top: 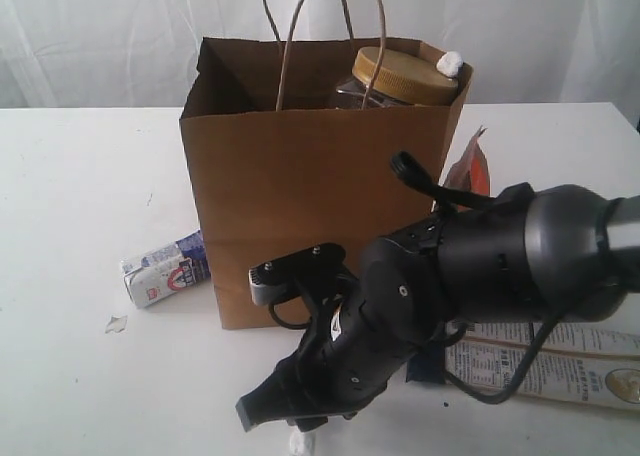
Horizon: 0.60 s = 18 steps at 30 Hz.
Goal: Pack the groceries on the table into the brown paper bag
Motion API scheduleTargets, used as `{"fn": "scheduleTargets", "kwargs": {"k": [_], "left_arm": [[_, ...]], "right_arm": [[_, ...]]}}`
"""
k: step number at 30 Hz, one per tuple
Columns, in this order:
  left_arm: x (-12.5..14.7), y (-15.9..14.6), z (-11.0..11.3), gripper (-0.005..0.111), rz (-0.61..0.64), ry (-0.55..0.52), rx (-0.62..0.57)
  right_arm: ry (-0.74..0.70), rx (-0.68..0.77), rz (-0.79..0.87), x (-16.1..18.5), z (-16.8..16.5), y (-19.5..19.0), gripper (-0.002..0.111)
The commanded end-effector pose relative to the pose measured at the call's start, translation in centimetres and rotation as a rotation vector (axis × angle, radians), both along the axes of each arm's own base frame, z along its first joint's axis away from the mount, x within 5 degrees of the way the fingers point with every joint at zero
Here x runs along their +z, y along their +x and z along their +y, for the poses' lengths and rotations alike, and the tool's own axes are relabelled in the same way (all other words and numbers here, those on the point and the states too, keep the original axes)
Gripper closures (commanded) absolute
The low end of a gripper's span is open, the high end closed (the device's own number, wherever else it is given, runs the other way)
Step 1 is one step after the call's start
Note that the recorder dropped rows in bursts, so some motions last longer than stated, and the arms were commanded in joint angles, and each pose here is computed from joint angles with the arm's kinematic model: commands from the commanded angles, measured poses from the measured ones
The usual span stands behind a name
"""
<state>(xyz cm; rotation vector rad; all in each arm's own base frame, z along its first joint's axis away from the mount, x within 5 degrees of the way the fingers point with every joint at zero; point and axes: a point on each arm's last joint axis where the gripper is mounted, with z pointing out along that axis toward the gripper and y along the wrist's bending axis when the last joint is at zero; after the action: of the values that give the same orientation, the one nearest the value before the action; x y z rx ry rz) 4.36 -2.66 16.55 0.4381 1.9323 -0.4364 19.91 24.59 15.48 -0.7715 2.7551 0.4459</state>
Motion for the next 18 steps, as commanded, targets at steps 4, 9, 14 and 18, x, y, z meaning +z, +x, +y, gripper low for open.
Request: {"fn": "scheduleTargets", "kwargs": {"k": [4,9,14,18], "left_arm": [[-0.1,0.0,0.0,0.107,0.002,-0.004,-0.003],[-0.1,0.0,0.0,0.107,0.002,-0.004,-0.003],[-0.1,0.0,0.0,0.107,0.002,-0.004,-0.003],[-0.1,0.0,0.0,0.107,0.002,-0.004,-0.003]], "right_arm": [[0.002,-0.013,-0.004,-0.7,0.3,0.3,0.067],[-0.006,-0.014,0.001,-1.1,0.3,0.4,0.075],[-0.020,-0.016,0.015,-1.8,0.4,0.4,0.080],[-0.035,-0.016,0.032,-2.3,0.4,0.4,0.080]]}}
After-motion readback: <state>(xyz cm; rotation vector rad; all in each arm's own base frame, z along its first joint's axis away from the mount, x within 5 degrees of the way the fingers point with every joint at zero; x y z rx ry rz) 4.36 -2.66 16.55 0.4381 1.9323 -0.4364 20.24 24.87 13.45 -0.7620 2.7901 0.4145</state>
